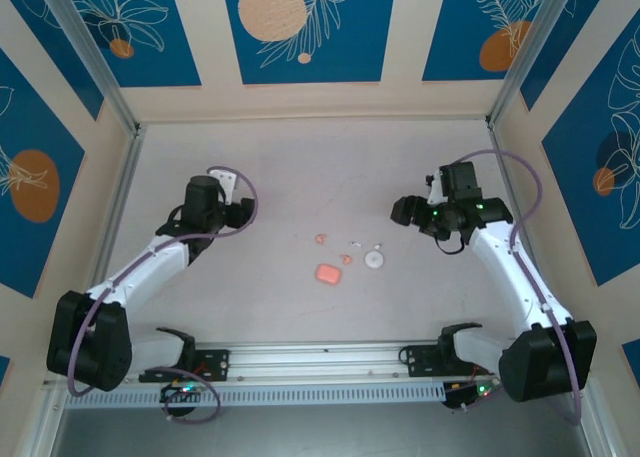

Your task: Insert wireless bluetooth earbuds into charging case

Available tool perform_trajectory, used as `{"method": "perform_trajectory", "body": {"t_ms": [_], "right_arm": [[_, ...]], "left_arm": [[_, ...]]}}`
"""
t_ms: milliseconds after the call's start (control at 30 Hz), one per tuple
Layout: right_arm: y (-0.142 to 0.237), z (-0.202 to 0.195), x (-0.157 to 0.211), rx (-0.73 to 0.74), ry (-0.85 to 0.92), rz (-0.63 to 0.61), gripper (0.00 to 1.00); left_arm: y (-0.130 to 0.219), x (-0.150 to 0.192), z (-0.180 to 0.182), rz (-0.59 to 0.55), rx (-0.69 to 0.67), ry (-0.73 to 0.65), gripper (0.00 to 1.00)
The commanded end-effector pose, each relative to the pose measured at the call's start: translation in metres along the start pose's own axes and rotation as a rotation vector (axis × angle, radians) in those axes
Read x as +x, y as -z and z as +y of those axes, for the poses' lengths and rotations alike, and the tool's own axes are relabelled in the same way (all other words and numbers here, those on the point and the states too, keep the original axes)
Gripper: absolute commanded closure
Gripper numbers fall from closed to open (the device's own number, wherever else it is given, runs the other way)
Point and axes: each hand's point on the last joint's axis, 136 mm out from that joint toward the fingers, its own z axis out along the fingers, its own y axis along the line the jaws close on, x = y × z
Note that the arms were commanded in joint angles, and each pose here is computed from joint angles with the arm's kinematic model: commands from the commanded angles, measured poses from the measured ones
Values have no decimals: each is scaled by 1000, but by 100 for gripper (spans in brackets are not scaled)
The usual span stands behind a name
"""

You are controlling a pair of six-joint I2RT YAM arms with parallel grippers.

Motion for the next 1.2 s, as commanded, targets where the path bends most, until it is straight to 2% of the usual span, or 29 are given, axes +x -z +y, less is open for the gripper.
{"method": "perform_trajectory", "body": {"t_ms": [0,167,300,500,1167], "right_arm": [[-6,3,37,48,-128,183,28],[-31,1,61,169,-140,343,32],[-47,-1,72,259,-124,425,34],[-70,-1,77,324,-88,479,33],[-136,-6,78,362,-32,587,34]], "left_arm": [[2,15,-10,113,8,34,25],[-5,30,-19,179,22,57,26],[-9,36,-21,194,27,82,26],[-12,38,-21,199,27,86,26],[-15,43,-18,220,7,83,26]]}}
